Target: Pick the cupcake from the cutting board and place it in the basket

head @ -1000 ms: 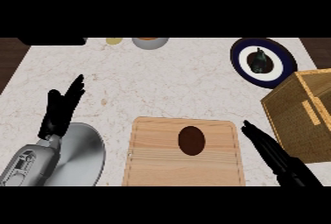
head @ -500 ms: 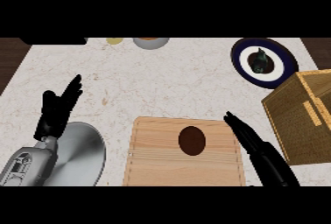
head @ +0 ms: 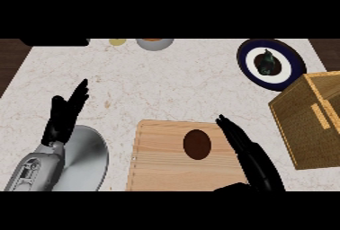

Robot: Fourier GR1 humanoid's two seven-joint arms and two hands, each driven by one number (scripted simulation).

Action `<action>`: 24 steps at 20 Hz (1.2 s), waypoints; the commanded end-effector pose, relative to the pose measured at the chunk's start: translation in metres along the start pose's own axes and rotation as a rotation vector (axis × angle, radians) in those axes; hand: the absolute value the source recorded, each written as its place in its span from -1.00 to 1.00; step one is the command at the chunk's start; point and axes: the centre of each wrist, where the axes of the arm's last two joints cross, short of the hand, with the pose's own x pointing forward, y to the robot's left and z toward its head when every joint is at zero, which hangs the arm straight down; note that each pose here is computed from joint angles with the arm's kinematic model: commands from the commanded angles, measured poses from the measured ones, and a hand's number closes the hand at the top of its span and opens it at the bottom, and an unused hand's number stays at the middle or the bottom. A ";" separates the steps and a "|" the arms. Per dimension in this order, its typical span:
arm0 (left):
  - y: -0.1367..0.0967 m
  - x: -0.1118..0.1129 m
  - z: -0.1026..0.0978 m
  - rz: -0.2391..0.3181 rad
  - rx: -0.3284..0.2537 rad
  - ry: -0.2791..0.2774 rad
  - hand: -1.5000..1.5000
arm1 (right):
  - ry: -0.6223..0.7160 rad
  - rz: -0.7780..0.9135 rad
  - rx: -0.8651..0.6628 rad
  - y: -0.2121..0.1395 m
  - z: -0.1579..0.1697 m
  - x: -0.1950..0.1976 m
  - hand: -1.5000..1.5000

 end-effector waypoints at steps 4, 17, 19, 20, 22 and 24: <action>-0.006 0.012 -0.002 -0.025 0.018 -0.002 0.00 | -0.011 0.003 0.011 0.022 -0.017 -0.004 -1.00; 0.006 -0.001 0.014 -0.004 0.023 -0.006 0.00 | 0.051 -0.003 0.063 0.054 -0.030 0.000 -1.00; 0.014 0.008 0.012 -0.009 -0.010 -0.013 0.00 | 0.037 0.000 0.065 0.040 -0.053 -0.007 -1.00; -0.003 0.008 -0.005 -0.004 0.005 0.011 0.00 | 0.033 0.001 0.072 0.036 -0.056 0.018 -1.00; -0.010 0.008 0.010 -0.006 0.019 0.002 0.00 | 0.040 -0.013 0.073 0.050 -0.049 -0.012 -1.00; 0.010 0.014 0.002 0.015 0.004 -0.006 0.00 | 0.043 -0.022 0.078 0.041 -0.041 -0.023 -1.00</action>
